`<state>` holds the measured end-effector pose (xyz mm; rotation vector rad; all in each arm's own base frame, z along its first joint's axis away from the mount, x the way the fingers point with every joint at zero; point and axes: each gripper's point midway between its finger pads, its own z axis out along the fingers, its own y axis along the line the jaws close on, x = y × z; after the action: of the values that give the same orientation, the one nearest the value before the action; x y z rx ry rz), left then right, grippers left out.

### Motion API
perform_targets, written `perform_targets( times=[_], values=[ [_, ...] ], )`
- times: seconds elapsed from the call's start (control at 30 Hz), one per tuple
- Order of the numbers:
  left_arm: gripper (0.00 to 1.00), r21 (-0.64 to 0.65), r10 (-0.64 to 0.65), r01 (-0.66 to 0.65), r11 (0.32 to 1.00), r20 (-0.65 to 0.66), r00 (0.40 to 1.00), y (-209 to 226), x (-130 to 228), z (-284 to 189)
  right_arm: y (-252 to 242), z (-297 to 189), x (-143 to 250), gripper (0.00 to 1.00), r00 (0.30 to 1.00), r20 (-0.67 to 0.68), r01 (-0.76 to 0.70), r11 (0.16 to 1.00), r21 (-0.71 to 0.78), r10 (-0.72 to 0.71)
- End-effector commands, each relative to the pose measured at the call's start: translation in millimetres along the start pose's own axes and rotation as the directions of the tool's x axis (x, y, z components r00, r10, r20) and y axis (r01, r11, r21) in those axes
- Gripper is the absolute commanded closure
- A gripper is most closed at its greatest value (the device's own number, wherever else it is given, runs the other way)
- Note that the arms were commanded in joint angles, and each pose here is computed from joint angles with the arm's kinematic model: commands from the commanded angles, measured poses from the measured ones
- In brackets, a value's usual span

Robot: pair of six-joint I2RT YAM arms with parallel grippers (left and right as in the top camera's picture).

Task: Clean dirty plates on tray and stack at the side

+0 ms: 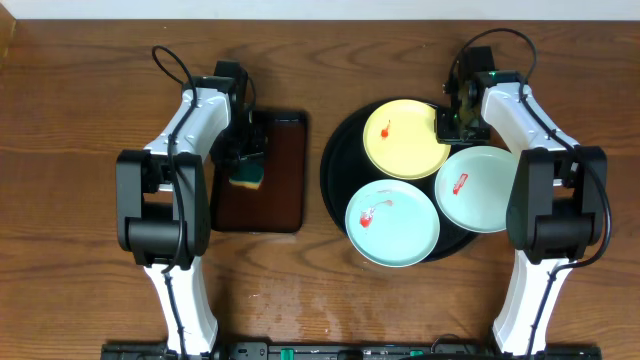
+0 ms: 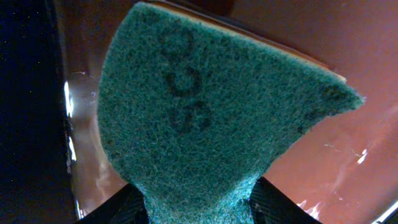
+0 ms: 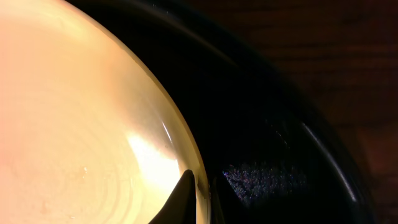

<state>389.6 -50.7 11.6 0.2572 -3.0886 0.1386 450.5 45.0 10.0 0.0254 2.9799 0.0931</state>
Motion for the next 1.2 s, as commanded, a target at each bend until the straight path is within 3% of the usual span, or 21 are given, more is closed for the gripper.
perform_targets(
  times=[0.0, 0.17, 0.23, 0.33, 0.4, 1.17],
  values=[
    [0.5, -0.007, -0.003, 0.003, 1.0, 0.023, 1.0, 1.3, -4.3, -7.4, 1.8, 6.5, 5.3, 0.91, 1.0, -0.019, 0.005, 1.0, 0.014, -0.005],
    [0.49, -0.006, -0.003, 0.003, 1.0, 0.023, 1.0, 1.2, -4.5, -7.4, 1.8, 6.5, 5.0, 0.91, 1.0, -0.018, 0.005, 1.0, 0.014, -0.005],
    [0.53, -0.006, -0.003, 0.003, 1.0, 0.024, 1.0, 1.2, -4.6, -7.4, 1.8, 6.5, 5.2, 0.91, 1.0, -0.019, 0.006, 1.0, 0.014, -0.005],
    [0.7, -0.006, -0.003, 0.003, 1.0, 0.024, 1.0, 1.1, -4.6, -7.4, 1.8, 6.4, 5.2, 0.91, 1.0, -0.019, 0.006, 1.0, 0.014, -0.005],
    [0.92, -0.005, -0.002, 0.002, 1.0, 0.028, 1.0, 0.7, -5.6, -8.9, 2.0, 6.6, 5.0, 0.99, 1.0, -0.018, 0.01, 1.0, 0.014, -0.01],
    [0.93, 0.088, -0.013, -0.02, 0.996, 0.361, 0.933, -18.5, -12.8, -149.0, 1.3, 6.3, 6.1, 0.94, 0.999, -0.023, 0.023, 1.0, 0.014, -0.023]
  ],
)
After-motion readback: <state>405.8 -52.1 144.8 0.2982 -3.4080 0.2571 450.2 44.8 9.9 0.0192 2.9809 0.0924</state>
